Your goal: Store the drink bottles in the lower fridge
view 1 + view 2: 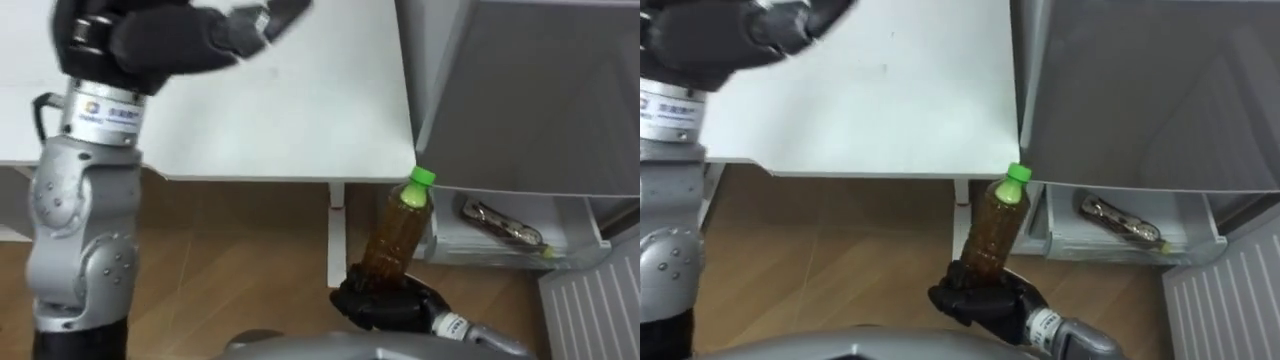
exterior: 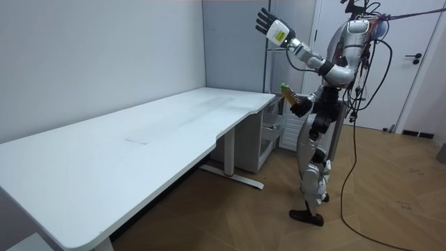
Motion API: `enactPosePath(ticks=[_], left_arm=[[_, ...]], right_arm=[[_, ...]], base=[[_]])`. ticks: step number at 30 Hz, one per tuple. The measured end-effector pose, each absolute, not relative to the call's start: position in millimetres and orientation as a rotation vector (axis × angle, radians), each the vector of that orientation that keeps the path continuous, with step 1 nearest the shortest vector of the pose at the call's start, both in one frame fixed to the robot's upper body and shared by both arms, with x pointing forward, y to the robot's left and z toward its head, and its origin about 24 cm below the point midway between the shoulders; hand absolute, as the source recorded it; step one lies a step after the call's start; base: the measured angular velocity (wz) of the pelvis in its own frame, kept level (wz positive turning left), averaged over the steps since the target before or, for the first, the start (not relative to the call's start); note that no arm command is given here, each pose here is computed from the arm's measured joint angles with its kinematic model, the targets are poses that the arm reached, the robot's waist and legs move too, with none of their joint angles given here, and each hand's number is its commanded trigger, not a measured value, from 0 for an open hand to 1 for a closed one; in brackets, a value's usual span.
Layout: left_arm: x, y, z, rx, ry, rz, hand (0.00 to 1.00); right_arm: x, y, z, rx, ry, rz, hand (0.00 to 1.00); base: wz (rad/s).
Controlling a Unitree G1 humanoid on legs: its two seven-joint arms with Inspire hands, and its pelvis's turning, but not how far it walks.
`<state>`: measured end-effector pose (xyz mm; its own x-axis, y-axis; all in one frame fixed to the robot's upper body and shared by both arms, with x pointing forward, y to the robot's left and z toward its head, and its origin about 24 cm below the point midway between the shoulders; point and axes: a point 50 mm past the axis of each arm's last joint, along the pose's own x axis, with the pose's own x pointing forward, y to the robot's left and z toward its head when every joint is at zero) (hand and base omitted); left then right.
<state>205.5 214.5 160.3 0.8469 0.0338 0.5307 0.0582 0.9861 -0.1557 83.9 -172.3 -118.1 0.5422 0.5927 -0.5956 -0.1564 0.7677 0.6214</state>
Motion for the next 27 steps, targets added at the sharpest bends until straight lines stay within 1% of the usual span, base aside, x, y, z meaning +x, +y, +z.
enactPosePath(ticks=[1,3,4,6,7,9,12,13,15,16,18,19,21,22,24,27], left_arm=[[203,222,160,-0.149,-0.565,0.050,0.00],[193,246,158,-0.101,-0.556,0.260,0.00],[189,252,156,-0.094,-0.548,0.305,0.00],[176,275,146,-0.041,-0.498,0.499,0.00],[174,281,143,-0.032,-0.483,0.552,0.00],[163,304,127,-0.021,-0.414,0.738,0.00],[155,320,103,-0.044,-0.307,0.899,0.00],[154,322,99,-0.059,-0.289,0.922,0.00],[142,329,75,-0.064,-0.174,1.006,0.00],[139,330,67,-0.061,-0.134,1.025,0.00],[131,330,40,-0.069,0.005,1.082,0.00],[128,329,34,-0.079,0.037,1.090,0.00],[116,324,5,-0.108,0.187,1.101,0.00],[113,321,-4,-0.118,0.233,1.099,0.00],[103,310,-36,-0.142,0.412,1.080,0.00],[93,294,-62,-0.171,0.578,1.034,0.00]], right_arm=[[84,-175,-118,0.540,0.893,0.455,1.00],[83,-185,-117,0.533,0.886,0.406,1.00],[82,-190,-117,0.525,0.888,0.395,1.00],[76,-195,-117,0.531,0.885,0.355,1.00],[74,-195,-118,0.534,0.885,0.346,1.00],[73,-194,-117,0.533,0.884,0.334,1.00],[70,-193,-117,0.532,0.896,0.319,1.00],[70,-192,-117,0.535,0.902,0.319,1.00],[69,-191,-118,0.546,0.912,0.306,1.00],[69,-191,-118,0.543,0.915,0.298,1.00],[70,-190,-119,0.535,0.923,0.273,1.00],[70,-190,-120,0.535,0.923,0.271,1.00],[70,-188,-120,0.564,0.923,0.246,1.00],[70,-187,-120,0.574,0.927,0.239,1.00],[70,-183,-122,0.601,0.938,0.223,1.00],[70,-178,-123,0.637,0.954,0.205,1.00]], base=[[0.03],[0.00],[0.00],[0.05],[0.13],[0.14],[0.02],[0.00],[0.00],[0.04],[0.08],[0.07],[0.13],[0.18],[0.10],[0.04]])
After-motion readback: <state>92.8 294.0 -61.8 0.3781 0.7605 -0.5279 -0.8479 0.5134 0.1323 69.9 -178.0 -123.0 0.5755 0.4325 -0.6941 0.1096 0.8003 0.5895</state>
